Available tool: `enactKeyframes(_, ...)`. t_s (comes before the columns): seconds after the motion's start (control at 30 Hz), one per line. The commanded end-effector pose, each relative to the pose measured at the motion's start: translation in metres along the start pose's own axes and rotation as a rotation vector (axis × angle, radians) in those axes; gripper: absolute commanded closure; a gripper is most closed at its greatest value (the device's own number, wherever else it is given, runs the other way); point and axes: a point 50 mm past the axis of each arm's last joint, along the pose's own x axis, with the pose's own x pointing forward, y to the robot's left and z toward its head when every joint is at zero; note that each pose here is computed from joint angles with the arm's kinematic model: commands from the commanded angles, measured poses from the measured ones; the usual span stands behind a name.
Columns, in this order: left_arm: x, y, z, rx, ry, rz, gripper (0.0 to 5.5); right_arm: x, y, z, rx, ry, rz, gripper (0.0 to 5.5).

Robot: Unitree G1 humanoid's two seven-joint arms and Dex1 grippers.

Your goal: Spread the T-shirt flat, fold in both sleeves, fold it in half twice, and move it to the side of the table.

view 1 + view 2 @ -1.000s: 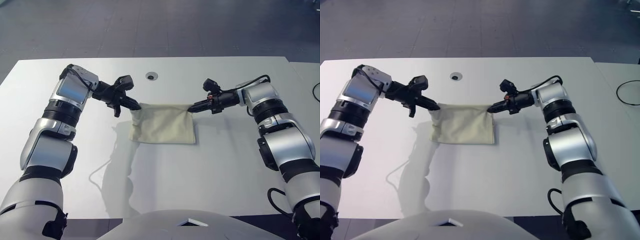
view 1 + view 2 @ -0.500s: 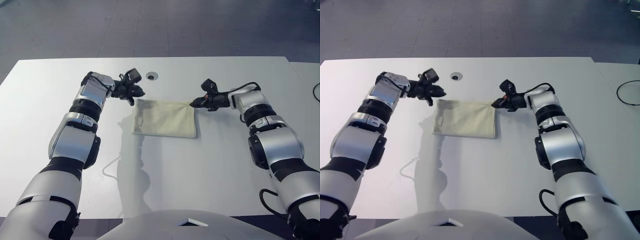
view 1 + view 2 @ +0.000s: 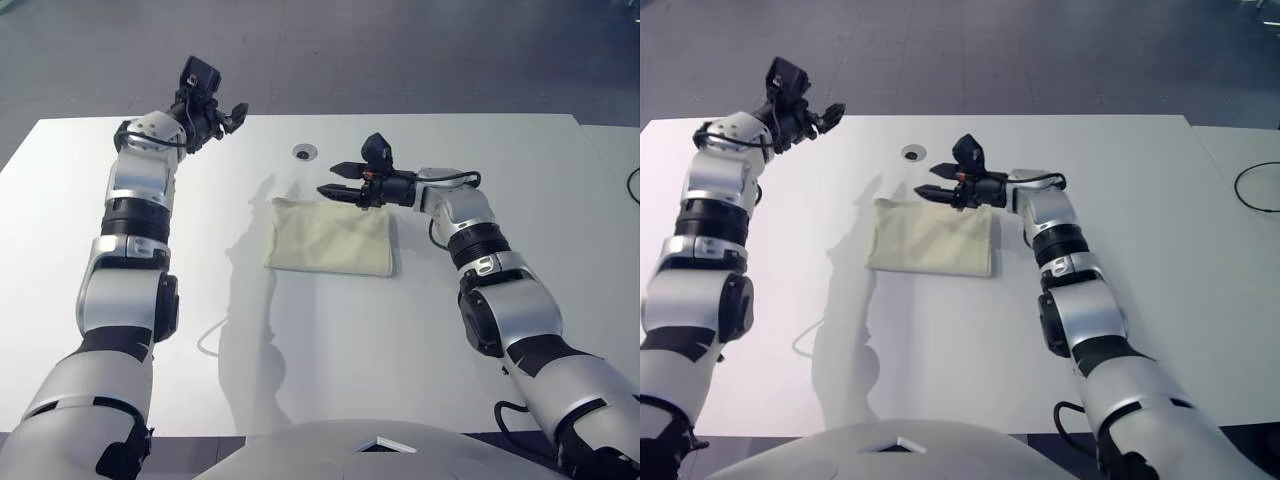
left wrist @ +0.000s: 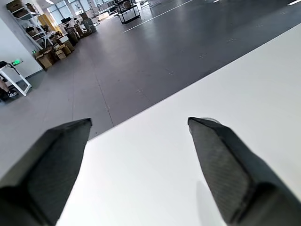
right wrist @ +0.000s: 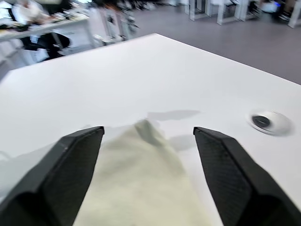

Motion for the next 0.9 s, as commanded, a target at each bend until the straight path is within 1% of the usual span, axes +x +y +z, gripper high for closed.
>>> enactKeyframes(0.03,-0.008,-0.017,-0.011,-0.073,0.016,-0.015,1.01,-0.005,0.003,-0.019,-0.037,0.031,0.046,1.28)
enactKeyframes(0.2,-0.007,-0.025,-0.012,-0.094,0.034,-0.024,0.13,-0.010,0.008,-0.046,-0.087,0.103,0.086,0.43)
enactKeyframes(0.27,-0.006,-0.026,-0.010,-0.093,0.036,-0.027,0.10,-0.012,0.009,-0.057,-0.079,0.140,0.086,0.13)
enactKeyframes(0.37,-0.005,-0.025,-0.007,-0.093,0.031,-0.029,0.10,-0.017,0.011,-0.075,-0.054,0.202,0.060,0.11)
enactKeyframes(0.57,-0.002,-0.026,0.000,-0.078,0.023,-0.039,0.10,-0.033,0.009,-0.110,0.073,0.353,-0.071,0.11)
enactKeyframes(0.63,0.001,-0.027,0.004,-0.066,0.014,-0.050,0.10,-0.047,0.007,-0.126,0.109,0.416,-0.156,0.11)
enactKeyframes(0.73,-0.005,-0.022,0.006,-0.069,0.000,-0.021,0.10,-0.088,0.000,-0.151,0.129,0.489,-0.423,0.11)
enactKeyframes(0.83,-0.017,-0.015,-0.001,-0.080,0.006,0.038,0.10,-0.131,-0.002,-0.172,0.159,0.567,-0.693,0.11)
enactKeyframes(0.9,-0.025,-0.016,-0.008,-0.100,0.014,0.067,0.10,-0.162,0.001,-0.187,0.233,0.597,-0.902,0.11)
